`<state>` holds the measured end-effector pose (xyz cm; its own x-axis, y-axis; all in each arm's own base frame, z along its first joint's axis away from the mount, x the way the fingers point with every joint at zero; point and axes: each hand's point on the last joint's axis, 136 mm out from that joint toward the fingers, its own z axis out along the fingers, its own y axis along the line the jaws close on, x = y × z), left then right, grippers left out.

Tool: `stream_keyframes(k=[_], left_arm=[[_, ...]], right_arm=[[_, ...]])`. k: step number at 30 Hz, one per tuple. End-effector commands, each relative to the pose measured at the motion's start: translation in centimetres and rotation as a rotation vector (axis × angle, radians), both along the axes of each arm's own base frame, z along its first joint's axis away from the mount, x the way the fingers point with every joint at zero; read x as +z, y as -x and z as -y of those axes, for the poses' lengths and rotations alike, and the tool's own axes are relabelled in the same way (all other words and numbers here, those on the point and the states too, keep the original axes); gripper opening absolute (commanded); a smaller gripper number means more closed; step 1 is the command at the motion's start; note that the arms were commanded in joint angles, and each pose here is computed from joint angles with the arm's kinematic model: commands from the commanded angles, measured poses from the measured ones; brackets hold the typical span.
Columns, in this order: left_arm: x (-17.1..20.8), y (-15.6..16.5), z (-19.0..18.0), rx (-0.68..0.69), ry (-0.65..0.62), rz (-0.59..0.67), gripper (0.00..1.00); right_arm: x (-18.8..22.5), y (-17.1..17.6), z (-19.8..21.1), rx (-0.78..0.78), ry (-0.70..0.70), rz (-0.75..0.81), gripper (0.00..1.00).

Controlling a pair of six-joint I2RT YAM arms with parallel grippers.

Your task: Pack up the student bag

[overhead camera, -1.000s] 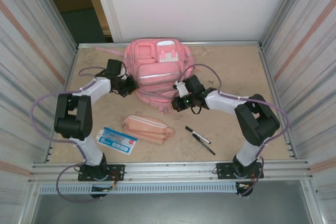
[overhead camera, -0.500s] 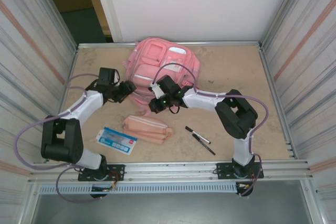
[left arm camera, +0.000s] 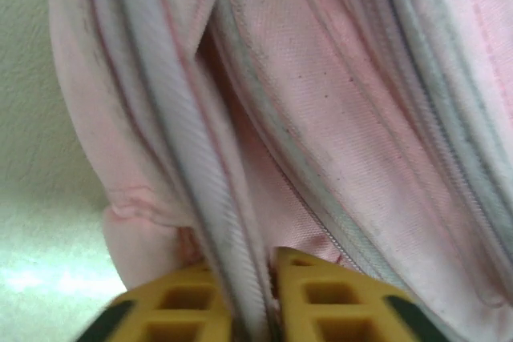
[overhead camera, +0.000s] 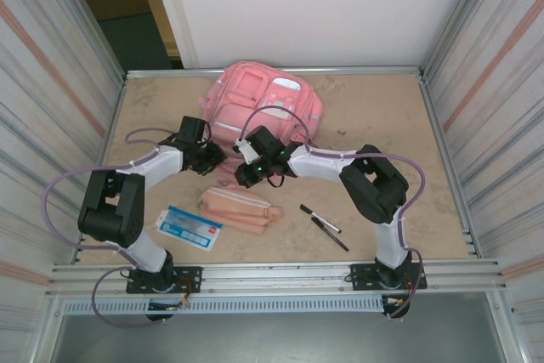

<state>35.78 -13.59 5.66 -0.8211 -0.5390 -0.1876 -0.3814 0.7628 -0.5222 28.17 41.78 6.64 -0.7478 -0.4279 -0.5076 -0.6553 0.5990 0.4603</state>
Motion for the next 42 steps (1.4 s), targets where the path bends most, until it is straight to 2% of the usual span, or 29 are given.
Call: stream_keyframes(k=[1,7,11,16,18,19,21,24,29,35,37,40,42], left_arm=[[0.7,-1.7,-1.4,0.022,-0.029,0.052,0.04],[3.5,-3.4,-2.7,-0.093,-0.073,0.095,0.00],[4.6,-5.2,-2.2,-0.154,0.007,0.118,0.02],[4.9,-8.5,-2.3,-0.186,-0.011,0.130,0.15],[5.6,-8.6,-2.5,-0.167,0.004,0.131,0.25],[6.0,-8.1,-2.6,-0.157,0.002,0.136,0.31],[6.6,-6.7,-2.8,-0.146,-0.022,0.143,0.37],[6.4,-3.5,-2.6,-0.139,-0.062,0.120,0.41],[5.2,0.3,0.0,-0.131,-0.036,0.089,0.49],[3.4,0.7,3.4,-0.094,-0.016,0.073,0.53],[2.7,0.4,3.7,-0.071,-0.044,0.078,0.53],[1.9,-0.2,3.4,-0.040,-0.086,0.078,0.45],[1.8,-0.6,2.9,-0.037,-0.112,0.080,0.34]], right_arm=[[1.2,0.1,2.6,0.007,0.013,0.019,0.00],[-0.8,-2.3,11.5,-0.167,0.138,-0.023,0.00],[-1.1,-2.8,14.2,-0.234,0.156,-0.042,0.00],[-0.6,-2.0,11.4,-0.195,0.122,-0.035,0.00],[0.0,-1.8,9.7,-0.174,0.110,-0.022,0.00],[0.3,-1.7,8.8,-0.164,0.101,-0.018,0.00],[1.0,-1.6,7.2,-0.145,0.073,-0.008,0.00],[1.6,-1.5,5.4,-0.113,0.048,0.009,0.00],[1.7,-1.1,3.7,-0.067,0.021,0.005,0.00],[1.6,-0.4,2.9,-0.027,0.012,0.018,0.00],[1.5,-0.2,2.8,-0.022,0.011,0.015,0.00],[1.3,-0.1,3.1,-0.025,0.022,0.016,0.00],[1.1,-0.1,3.7,-0.035,0.037,0.019,0.00]])
